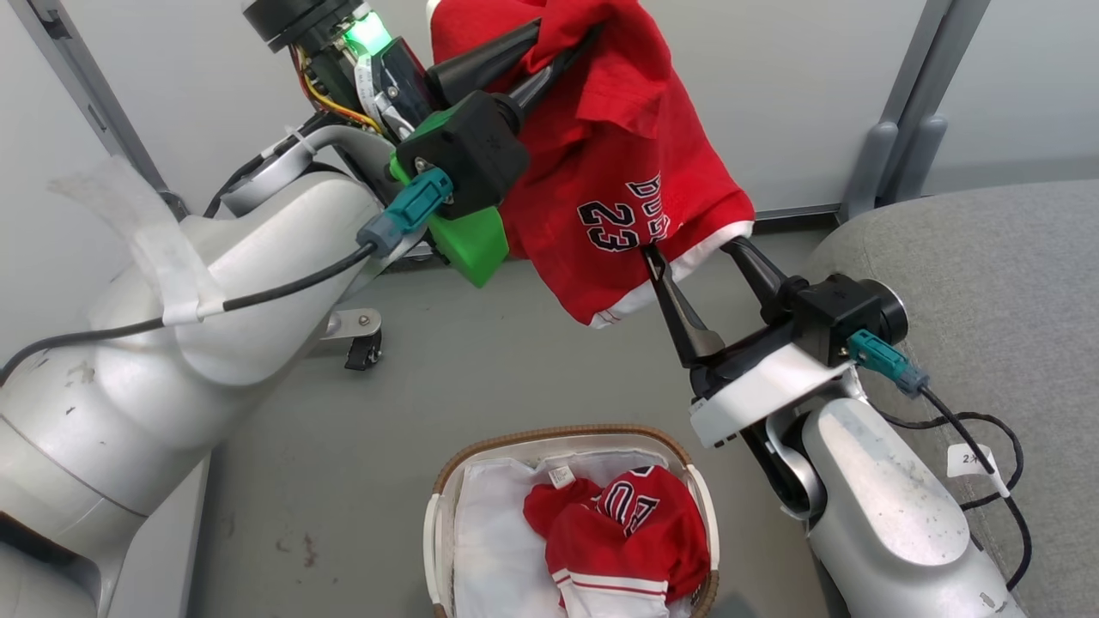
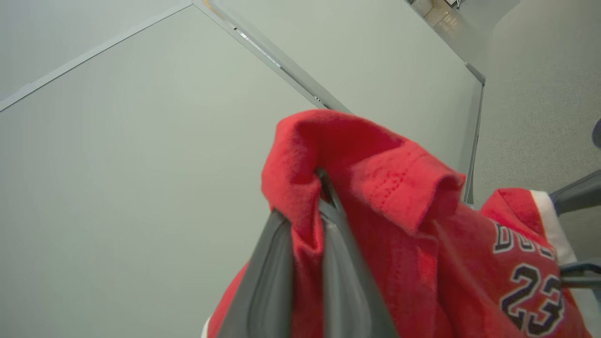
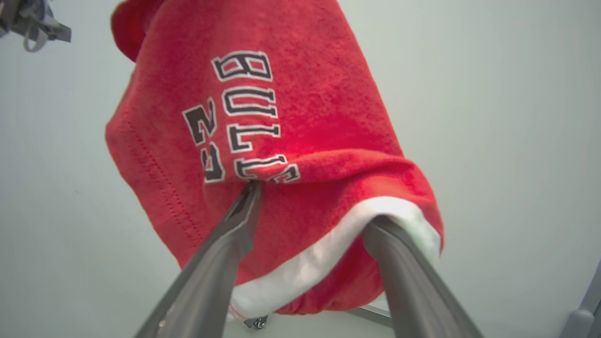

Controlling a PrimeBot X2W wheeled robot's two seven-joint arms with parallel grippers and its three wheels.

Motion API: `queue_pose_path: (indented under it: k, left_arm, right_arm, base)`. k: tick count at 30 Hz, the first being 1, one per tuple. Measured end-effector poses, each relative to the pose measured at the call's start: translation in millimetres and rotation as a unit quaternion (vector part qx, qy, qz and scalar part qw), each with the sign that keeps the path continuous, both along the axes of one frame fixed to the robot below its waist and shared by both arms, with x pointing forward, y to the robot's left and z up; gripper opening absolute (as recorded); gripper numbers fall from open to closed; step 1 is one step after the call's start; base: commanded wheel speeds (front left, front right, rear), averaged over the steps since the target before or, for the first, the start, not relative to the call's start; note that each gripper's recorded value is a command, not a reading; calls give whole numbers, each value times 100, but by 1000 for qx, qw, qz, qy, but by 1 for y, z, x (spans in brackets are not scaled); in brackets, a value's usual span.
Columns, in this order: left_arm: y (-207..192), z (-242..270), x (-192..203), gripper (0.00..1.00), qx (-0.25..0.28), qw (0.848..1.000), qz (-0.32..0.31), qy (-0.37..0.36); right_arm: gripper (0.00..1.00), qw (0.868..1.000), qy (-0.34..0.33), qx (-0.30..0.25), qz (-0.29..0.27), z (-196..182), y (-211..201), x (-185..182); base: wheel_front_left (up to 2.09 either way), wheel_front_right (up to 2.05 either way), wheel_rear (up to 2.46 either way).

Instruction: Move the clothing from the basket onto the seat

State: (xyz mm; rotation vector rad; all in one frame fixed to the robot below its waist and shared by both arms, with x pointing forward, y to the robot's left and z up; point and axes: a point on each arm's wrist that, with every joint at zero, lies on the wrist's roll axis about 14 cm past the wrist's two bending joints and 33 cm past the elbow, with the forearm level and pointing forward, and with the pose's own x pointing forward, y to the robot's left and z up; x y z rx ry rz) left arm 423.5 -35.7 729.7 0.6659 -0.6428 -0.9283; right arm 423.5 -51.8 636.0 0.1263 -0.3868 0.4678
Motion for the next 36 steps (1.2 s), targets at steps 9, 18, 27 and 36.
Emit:
queue_pose_path:
  k: [9,18,27,36]
  left_arm:
    - [-4,6,-14,0,-6,1000,-17,-9]
    - [3,-4,-12,0,-12,1000,-8,12]
    - [16,-28,2,0,-35,997,17,66]
    - [34,-58,17,10,-77,986,51,136]
  right_arm:
    - [100,1000,0,23,13,12,6,10]
    - [0,999,-6,23,25,19,15,14]
    - [0,1000,-13,17,16,20,10,15]
    - [0,1000,-21,10,2,23,2,18]
  base:
    - [0,0,0]
    - [0,0,0]
    - [0,0,0]
    - [0,0,0]
